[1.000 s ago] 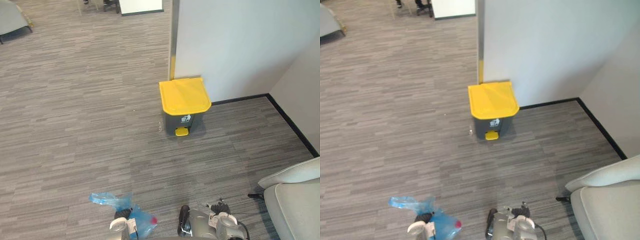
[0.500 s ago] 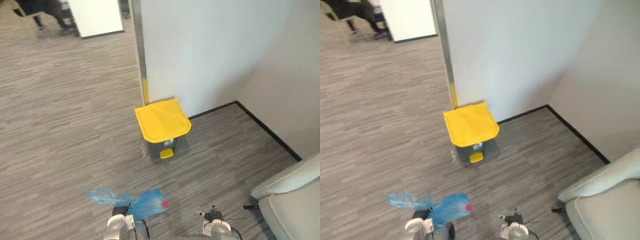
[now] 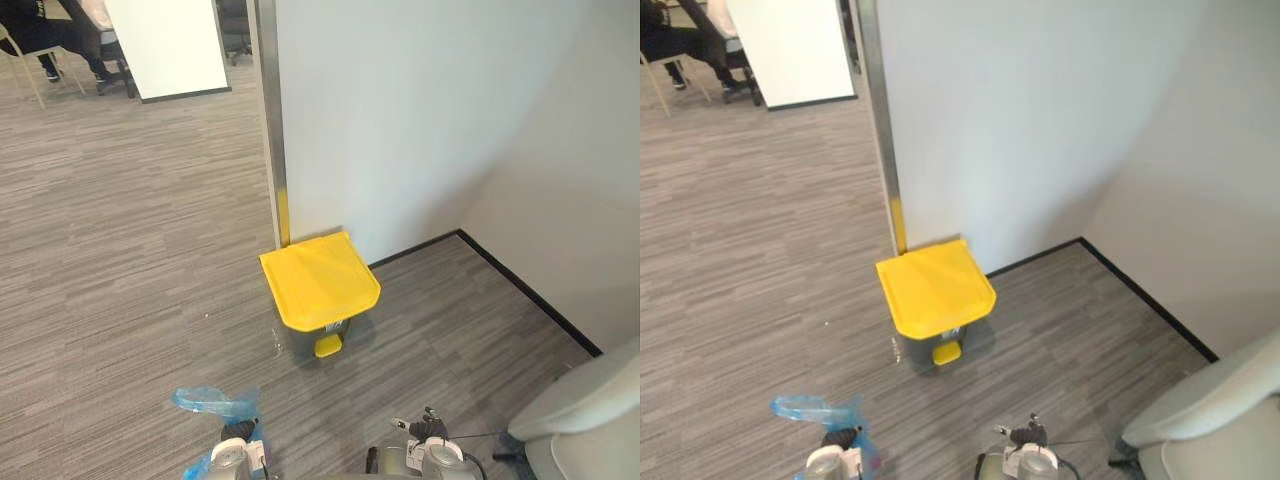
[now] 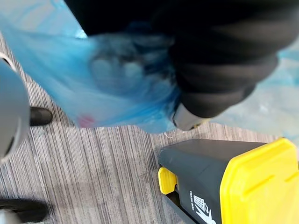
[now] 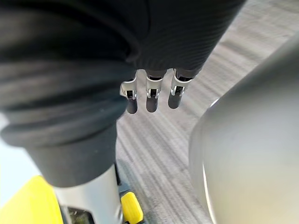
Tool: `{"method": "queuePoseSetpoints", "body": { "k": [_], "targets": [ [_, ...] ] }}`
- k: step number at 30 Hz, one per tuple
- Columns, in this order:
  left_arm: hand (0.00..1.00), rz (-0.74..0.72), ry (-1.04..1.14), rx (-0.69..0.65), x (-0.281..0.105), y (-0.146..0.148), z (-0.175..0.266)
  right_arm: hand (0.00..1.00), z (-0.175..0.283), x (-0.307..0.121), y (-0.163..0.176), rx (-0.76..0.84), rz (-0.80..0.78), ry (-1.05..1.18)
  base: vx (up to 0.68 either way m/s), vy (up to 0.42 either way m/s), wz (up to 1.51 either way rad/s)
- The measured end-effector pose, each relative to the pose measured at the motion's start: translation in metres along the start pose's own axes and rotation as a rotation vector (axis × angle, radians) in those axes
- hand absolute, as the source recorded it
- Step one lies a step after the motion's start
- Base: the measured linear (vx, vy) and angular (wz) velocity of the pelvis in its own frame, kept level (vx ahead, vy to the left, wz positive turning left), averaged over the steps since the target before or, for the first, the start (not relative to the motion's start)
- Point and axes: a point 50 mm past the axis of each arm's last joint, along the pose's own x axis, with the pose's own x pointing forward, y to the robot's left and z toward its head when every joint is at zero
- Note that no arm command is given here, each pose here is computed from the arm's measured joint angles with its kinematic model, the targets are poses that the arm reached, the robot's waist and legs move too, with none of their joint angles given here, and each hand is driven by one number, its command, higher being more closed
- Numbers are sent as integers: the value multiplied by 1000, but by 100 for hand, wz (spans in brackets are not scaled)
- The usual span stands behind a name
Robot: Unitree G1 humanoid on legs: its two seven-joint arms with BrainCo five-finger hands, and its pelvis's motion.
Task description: Gather rubbish on tea table into small bin, then transfer packed bag to large trash can.
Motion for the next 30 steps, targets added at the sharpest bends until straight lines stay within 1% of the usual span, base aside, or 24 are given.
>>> {"method": "queuePoseSetpoints", "body": {
  "k": [3, 6, 8, 10, 14, 16, 19, 22, 27, 30],
  "targets": [
    [100, -21, 14, -14, -1, -9, -3, 0, 3, 4, -12, 15, -37, 4, 321, -195, 14],
    [100, -25, 26, -3, -2, -9, -6, 0, 5, 4, -14, 14, -42, -2, 340, -202, 33],
    [100, -39, 13, 14, -1, -13, -2, 0, 0, 4, -14, 12, -45, 17, 325, -152, 75],
    [100, -33, 7, 16, -2, -10, -3, 0, -9, 2, -14, 4, -46, 46, 246, -68, 56],
    [100, -35, -25, 23, -2, -9, 3, 0, -14, 0, -12, 19, -42, 60, 178, 87, 36],
    [100, -46, -24, 42, -3, -12, 2, 0, -16, 1, -19, 19, -59, 66, 131, 164, 7],
    [100, -18, -23, 67, -1, 0, 1, 0, -25, -3, -10, 40, -41, 98, 128, 181, 3],
    [100, -16, -11, 99, 0, 3, -2, 0, -31, -4, -12, 52, -49, 121, 73, 121, 3],
    [100, -10, 6, 114, 0, 7, -6, 0, -30, -3, -14, 55, -56, 126, 18, 36, -14],
    [100, -8, 9, 125, 0, 7, -7, 0, -28, -1, -22, 44, -73, 115, -26, -44, -15]
  ]
}}
